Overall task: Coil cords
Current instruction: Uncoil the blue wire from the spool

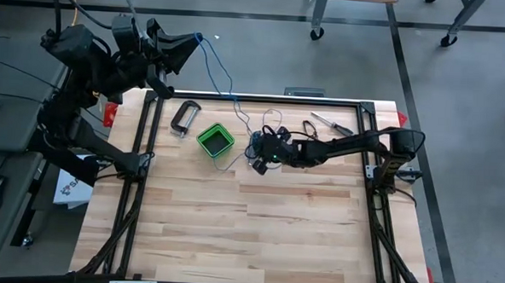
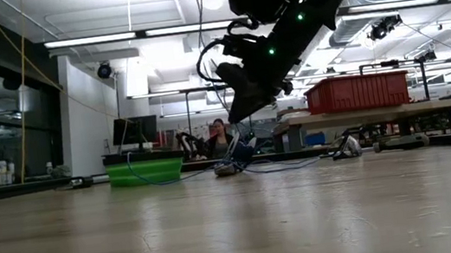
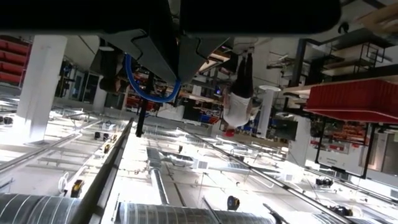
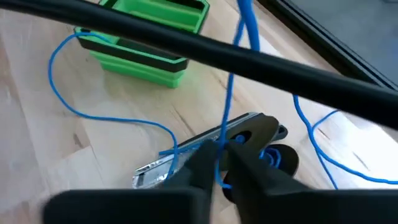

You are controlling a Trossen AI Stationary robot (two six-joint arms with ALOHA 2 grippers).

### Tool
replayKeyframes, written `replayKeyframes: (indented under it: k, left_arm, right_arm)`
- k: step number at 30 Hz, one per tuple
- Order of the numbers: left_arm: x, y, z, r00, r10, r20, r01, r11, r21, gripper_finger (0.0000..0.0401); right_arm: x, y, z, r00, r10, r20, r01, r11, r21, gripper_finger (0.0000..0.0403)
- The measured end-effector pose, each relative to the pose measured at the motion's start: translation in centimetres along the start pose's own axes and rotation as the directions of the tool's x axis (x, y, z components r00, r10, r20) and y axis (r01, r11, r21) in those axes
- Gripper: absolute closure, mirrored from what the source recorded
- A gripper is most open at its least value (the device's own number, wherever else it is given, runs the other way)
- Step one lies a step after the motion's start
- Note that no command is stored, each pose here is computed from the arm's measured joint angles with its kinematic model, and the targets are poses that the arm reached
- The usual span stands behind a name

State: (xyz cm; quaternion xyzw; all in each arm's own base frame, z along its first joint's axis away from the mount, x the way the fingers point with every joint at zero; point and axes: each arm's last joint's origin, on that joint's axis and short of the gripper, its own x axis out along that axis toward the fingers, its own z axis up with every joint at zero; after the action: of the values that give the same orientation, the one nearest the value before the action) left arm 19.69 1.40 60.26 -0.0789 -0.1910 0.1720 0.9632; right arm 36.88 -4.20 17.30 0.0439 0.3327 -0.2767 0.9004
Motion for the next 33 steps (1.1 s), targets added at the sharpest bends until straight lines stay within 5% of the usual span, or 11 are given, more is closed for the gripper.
replayKeyframes:
  k: [10, 19, 23, 27, 30, 33]
  left_arm:
    - [-0.4, 0.1, 0.3, 1.0, 0.005, 0.007, -0.006, 0.997, 0.078, 0.04]
    - [-2.6, 1.7, -0.6, 0.948, 0.274, -0.165, -0.239, 0.949, 0.204, 0.0333]
    - [-3.5, 2.5, -3.3, 0.839, 0.411, -0.357, -0.337, 0.907, 0.252, 0.0294]
    - [-3.8, 3.2, -8.5, 0.666, 0.504, -0.549, -0.41, 0.863, 0.295, 0.0267]
    - [-3.6, 3.5, -13.3, 0.55, 0.531, -0.645, -0.432, 0.841, 0.325, 0.0257]
    - [-3.2, 3.7, -18.2, 0.493, 0.496, -0.715, -0.43, 0.853, 0.296, 0.0252]
  right_arm:
    - [-2.1, -0.7, 0.9, 0.989, 0.138, -0.046, -0.131, 0.983, 0.126, 0.0401]
    - [-8.8, -3.0, 4.1, 0.935, 0.354, 0.037, -0.355, 0.922, 0.153, 0.0402]
    - [-12.1, -4.1, 5.4, 0.895, 0.425, 0.132, -0.443, 0.881, 0.164, 0.0402]
    - [-15.6, -5.4, 6.5, 0.861, 0.442, 0.252, -0.492, 0.848, 0.195, 0.0403]
    - [-18.1, -6.3, 7.3, 0.819, 0.447, 0.36, -0.535, 0.822, 0.197, 0.0403]
    - [-20.5, -7.2, 8.1, 0.76, 0.445, 0.474, -0.577, 0.798, 0.175, 0.0403]
